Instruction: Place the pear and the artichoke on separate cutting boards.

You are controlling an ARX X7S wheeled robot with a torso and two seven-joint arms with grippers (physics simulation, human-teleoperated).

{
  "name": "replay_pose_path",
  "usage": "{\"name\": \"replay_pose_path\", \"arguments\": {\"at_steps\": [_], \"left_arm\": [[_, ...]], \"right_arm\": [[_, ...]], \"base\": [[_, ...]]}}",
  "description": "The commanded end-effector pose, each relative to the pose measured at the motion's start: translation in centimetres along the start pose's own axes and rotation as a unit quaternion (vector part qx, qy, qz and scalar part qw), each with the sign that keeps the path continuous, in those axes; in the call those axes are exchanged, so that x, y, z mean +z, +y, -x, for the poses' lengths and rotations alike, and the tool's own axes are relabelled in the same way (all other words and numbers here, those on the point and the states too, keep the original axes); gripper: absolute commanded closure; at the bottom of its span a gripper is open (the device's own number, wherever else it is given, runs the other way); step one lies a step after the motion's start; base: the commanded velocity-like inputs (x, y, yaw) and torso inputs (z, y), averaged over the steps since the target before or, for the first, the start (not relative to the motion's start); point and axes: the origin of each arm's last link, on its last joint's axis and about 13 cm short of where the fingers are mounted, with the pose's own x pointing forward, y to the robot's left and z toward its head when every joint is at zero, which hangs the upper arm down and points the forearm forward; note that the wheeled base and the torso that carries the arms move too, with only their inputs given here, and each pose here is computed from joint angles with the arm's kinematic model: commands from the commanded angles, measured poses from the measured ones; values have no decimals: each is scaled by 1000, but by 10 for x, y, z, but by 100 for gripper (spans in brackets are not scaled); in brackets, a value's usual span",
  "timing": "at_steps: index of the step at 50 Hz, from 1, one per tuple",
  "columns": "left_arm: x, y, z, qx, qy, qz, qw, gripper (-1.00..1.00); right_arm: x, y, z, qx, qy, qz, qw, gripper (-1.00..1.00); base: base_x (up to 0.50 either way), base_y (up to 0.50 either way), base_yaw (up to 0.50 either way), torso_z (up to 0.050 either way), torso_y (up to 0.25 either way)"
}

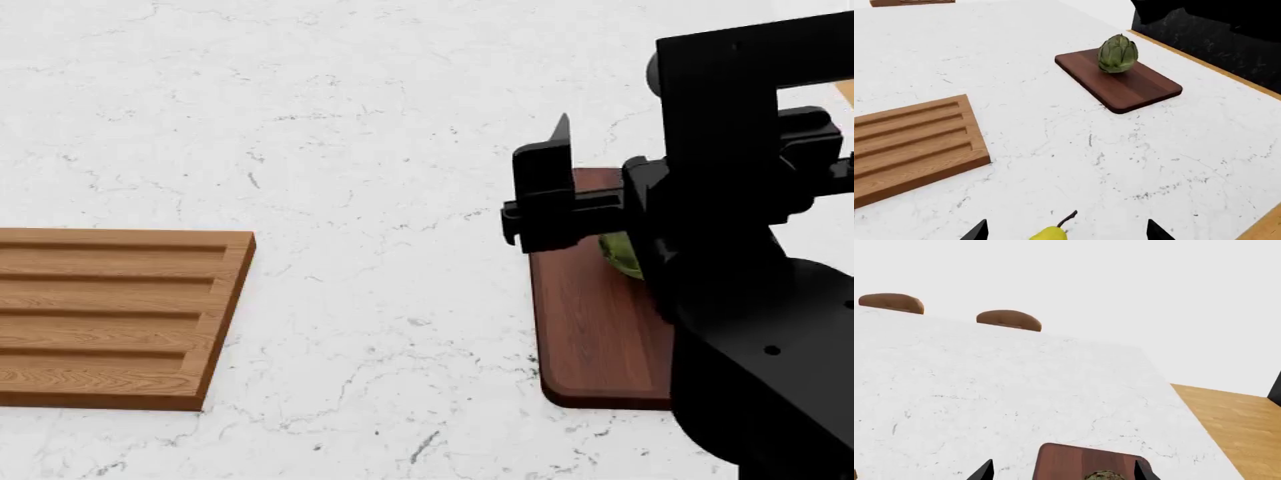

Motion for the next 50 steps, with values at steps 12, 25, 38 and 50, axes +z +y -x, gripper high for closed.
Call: {"name": "replay_pose_path", "arguments": {"at_steps": [12,25,38,50], "left_arm": [[-17,-3,-5,-5,64,-26,998,-100],[-17,5,-28,1,79,-41,996,-100],[-30,20,-53,-19,94,-24,995,-100],[-38,25,-59,-14,122,-19,992,-100]], "right_arm": [[-22,2,1,2,21,-2,1000,-100],[-33,5,5,11,34,-3,999,-100],[-49,11,6,17,48,-11,999,-100],[-55,12,5,19,53,-16,998,-100]], "base": [[0,0,0,0,0],[0,0,0,0,0],[0,0,0,0,0],[0,0,0,0,0]]}}
